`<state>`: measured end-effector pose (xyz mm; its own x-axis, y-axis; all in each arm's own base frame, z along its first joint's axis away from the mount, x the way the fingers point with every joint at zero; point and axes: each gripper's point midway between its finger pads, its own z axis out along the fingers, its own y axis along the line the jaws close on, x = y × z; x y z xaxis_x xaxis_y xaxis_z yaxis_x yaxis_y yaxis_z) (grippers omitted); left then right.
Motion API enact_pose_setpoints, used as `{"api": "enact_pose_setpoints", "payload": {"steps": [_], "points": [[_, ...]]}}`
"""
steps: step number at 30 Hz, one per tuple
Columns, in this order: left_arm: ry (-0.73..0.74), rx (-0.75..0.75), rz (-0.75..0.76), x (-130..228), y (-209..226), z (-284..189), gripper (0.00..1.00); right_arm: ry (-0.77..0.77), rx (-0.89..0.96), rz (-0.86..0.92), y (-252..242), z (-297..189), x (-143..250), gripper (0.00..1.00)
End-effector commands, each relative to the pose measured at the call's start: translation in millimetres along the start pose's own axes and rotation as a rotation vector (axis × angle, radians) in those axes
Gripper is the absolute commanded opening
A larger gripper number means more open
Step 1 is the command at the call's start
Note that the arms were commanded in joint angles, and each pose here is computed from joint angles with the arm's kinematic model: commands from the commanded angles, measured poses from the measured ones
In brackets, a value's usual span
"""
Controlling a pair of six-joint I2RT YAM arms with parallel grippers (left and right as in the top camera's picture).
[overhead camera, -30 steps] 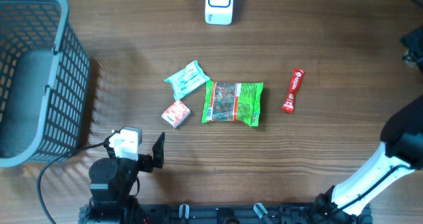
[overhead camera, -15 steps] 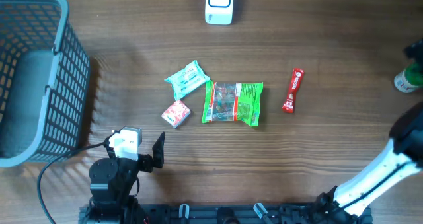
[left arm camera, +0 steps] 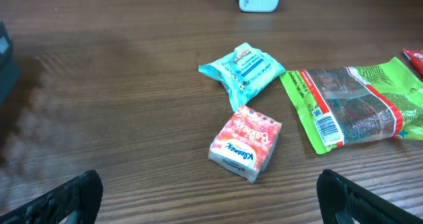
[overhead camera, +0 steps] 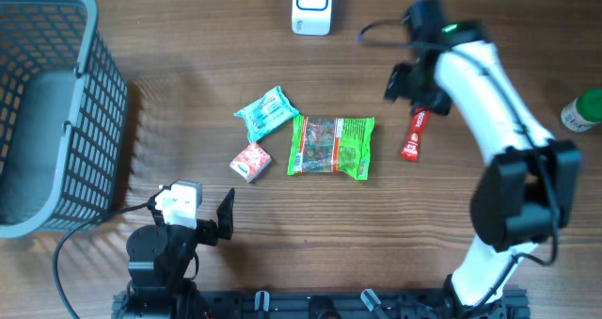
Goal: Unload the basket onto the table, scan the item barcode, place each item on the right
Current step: 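Grasp the red Nescafe stick with the right gripper and raise it to the scanner, then carry the Nescafe stick to the right edge beside the jar and release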
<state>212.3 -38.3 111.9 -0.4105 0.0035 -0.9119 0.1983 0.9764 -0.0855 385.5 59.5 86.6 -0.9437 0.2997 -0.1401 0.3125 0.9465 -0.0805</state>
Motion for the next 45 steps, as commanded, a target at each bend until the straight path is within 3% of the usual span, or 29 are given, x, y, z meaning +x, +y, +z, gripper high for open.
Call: {"api": "enact_pose_setpoints", "payload": {"steps": [1, 2, 4, 12, 15, 20, 22, 25, 26, 27, 29, 31, 36, 40, 41, 43, 45], "points": [[-0.004, 0.005, 0.010, 0, 0, 0, 1.00, 0.006, 0.169, -0.048, -15, 33, 10, 0.73], [-0.004, 0.005, 0.010, 0, 0, 0, 1.00, 0.009, 0.185, -0.047, -16, 40, 9, 0.61], [-0.004, 0.005, 0.010, 0, 0, 0, 1.00, -0.003, 0.213, -0.048, -20, 44, 5, 0.55], [-0.004, 0.005, 0.010, 0, 0, 0, 1.00, 0.040, 0.323, -0.079, -31, 91, 12, 0.54], [-0.004, 0.005, 0.010, 0, 0, 0, 1.00, 0.065, 0.337, -0.063, -35, 114, 27, 0.47], [-0.004, 0.005, 0.010, 0, 0, 0, 1.00, 0.120, 0.314, -0.062, -41, 159, 62, 0.06], [-0.004, 0.005, 0.010, 0, 0, 0, 1.00, 0.197, 0.138, -0.041, -11, 166, 77, 0.04], [-0.004, 0.005, 0.010, 0, 0, 0, 1.00, 0.316, -0.292, -0.191, 65, 141, 83, 0.04], [-0.004, 0.005, 0.010, 0, 0, 0, 1.00, 0.340, -0.563, -0.261, 109, 99, 78, 0.04], [-0.004, 0.005, 0.010, 0, 0, 0, 1.00, 0.338, -0.672, -0.283, 124, 78, 74, 0.05], [-0.004, 0.005, 0.010, 0, 0, 0, 1.00, 0.318, -1.061, -0.364, 165, -4, 67, 0.05], [-0.004, 0.005, 0.010, 0, 0, 0, 1.00, 0.288, -1.277, -0.404, 179, -55, 62, 0.05], [-0.004, 0.005, 0.010, 0, 0, 0, 1.00, 0.311, -1.311, -0.347, 179, -80, 59, 0.05], [-0.004, 0.005, 0.010, 0, 0, 0, 1.00, 0.451, -1.591, -0.381, 177, -131, 73, 0.05], [-0.004, 0.005, 0.010, 0, 0, 0, 1.00, 0.548, -1.643, -0.338, 173, -145, 76, 0.04], [-0.004, 0.005, 0.010, 0, 0, 0, 1.00, 0.681, -1.585, -0.214, 173, -145, 76, 0.04], [-0.004, 0.005, 0.010, 0, 0, 0, 1.00, 0.681, -1.535, -0.179, 176, -138, 73, 0.04]]}}
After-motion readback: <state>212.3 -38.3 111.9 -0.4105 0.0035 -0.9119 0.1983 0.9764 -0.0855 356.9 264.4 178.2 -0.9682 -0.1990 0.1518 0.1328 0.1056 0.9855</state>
